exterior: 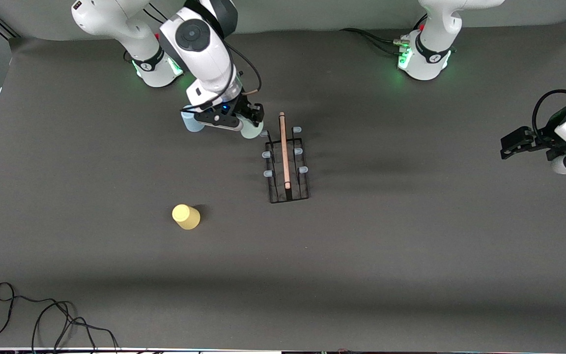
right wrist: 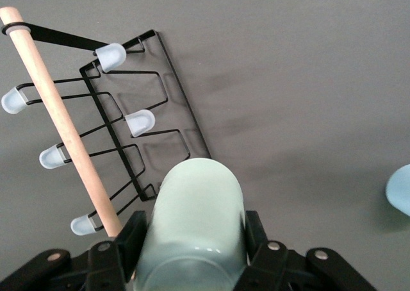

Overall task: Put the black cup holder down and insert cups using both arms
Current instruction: 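Place the green cup onto a rack peg and open the right gripper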

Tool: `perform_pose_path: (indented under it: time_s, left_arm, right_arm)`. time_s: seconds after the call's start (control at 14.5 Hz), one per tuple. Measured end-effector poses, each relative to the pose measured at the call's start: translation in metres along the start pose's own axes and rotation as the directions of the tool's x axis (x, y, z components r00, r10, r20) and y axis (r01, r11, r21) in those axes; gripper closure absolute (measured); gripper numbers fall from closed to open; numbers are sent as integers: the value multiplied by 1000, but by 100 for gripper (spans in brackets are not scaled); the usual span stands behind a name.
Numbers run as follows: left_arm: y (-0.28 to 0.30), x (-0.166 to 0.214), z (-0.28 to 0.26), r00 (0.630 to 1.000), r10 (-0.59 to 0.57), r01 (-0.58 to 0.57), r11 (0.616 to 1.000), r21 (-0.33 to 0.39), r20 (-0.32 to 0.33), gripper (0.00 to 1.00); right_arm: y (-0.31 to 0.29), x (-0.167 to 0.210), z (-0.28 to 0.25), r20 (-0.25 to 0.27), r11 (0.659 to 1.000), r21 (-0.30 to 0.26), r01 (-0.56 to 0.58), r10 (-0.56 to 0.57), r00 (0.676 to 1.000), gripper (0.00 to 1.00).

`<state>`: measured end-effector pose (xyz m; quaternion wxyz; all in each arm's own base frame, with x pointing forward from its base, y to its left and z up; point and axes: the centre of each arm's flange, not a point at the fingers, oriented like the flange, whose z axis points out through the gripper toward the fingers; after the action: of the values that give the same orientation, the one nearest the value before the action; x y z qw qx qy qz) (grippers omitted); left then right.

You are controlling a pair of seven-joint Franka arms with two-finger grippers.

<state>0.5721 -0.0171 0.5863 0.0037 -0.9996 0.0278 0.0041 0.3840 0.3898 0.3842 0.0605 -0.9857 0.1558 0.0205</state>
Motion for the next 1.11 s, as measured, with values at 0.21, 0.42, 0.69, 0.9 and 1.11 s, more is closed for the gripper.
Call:
perform_pose_path:
  time_s: [0.21, 0.42, 0.69, 0.9, 1.11]
  left_arm:
    - [0, 0, 0, 1000, 0, 0, 1000, 0, 0, 0]
    - [0, 0, 0, 1000, 0, 0, 1000, 0, 0, 0]
    - [0, 0, 0, 1000, 1, -1, 1000, 0, 0, 0]
    - [1, 0, 0, 1000, 1, -1, 1000, 0, 0, 0]
    - [4, 0, 0, 1000, 8, -8, 1000, 0, -1, 0]
  right_arm:
    - [-18, -8, 23, 1, 1000, -1, -19, 19, 1000, 33]
    - [-34, -12, 42, 7, 1000, -14, -9, 10, 1000, 33]
    - [-34, -9, 64, 9, 999, -44, -4, 4, 1000, 33]
    - [-34, -8, 70, 11, 999, -50, -6, 7, 1000, 9]
    - [-34, -5, 68, 6, 999, -46, -10, 10, 1000, 0]
